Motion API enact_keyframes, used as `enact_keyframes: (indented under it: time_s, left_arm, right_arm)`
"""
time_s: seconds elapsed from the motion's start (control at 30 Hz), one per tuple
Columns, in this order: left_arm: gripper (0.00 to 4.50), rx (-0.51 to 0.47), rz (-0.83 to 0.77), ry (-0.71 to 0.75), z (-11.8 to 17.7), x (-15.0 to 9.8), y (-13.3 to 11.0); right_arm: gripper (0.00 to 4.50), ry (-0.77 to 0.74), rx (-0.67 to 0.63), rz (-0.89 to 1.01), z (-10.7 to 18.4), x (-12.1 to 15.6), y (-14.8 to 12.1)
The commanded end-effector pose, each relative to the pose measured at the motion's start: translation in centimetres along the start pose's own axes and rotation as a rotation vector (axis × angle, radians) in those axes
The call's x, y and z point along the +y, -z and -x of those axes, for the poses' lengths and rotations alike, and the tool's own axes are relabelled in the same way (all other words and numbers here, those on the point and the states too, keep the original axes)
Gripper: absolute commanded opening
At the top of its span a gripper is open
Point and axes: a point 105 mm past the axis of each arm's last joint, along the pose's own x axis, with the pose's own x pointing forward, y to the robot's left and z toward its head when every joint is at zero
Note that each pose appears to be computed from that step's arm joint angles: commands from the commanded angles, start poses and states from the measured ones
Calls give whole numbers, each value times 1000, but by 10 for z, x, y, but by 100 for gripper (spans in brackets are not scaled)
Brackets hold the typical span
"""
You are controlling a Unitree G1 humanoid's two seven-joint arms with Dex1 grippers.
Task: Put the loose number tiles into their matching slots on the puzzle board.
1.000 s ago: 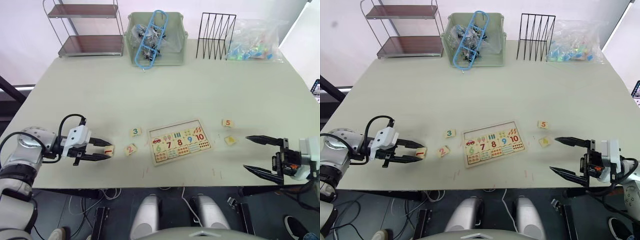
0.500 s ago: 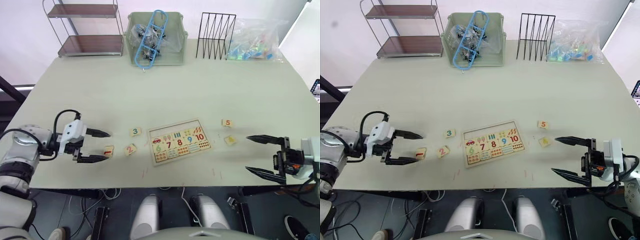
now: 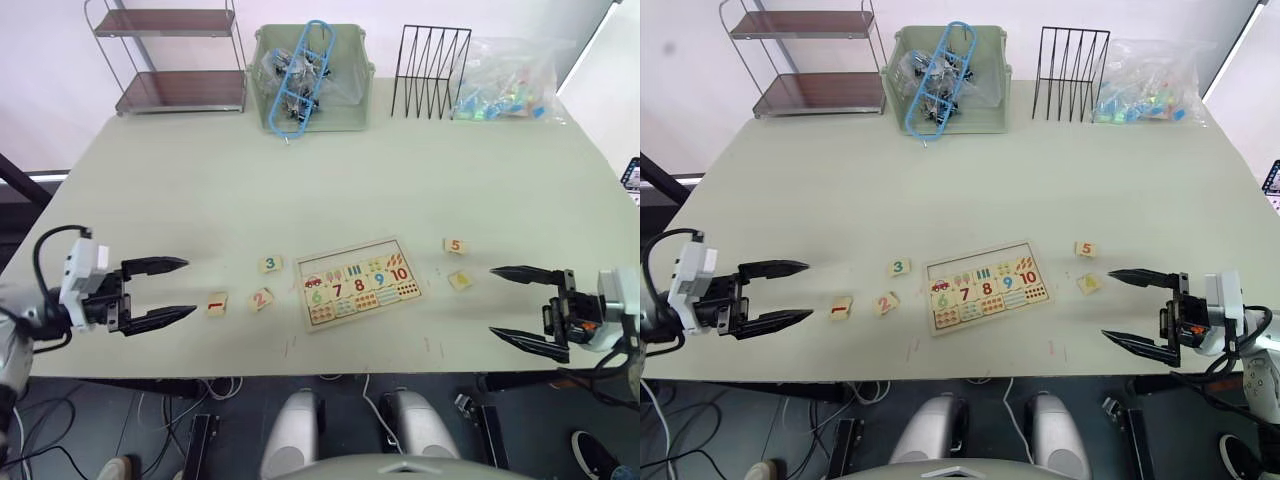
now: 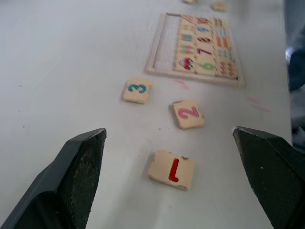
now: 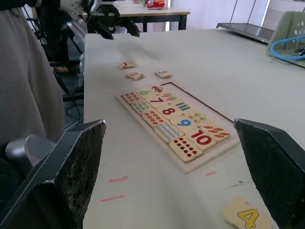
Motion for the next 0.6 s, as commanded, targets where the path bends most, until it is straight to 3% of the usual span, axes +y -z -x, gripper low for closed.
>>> enact_keyframes:
  time_s: [0.03,0.17,0.27,0.47,0.6]
  left_arm:
    - [446,-97,7,-178,-8,-8,-19]
    - [446,-92,19,-242,-11,-16,-20]
    - [446,-137,102,-408,-16,-26,-21]
    - [446,-80,194,-671,-26,-39,-7]
    - [446,-70,240,-744,-38,-52,-6]
  right_arm:
    - [450,3,-21,31,3,-2,-5]
    - [450,5,-25,30,3,-3,-5]
    - [450,10,-26,27,8,-6,-5]
    - [450,-1,-23,26,8,-7,-6]
    - [450,1,-19,18,9,-5,-4]
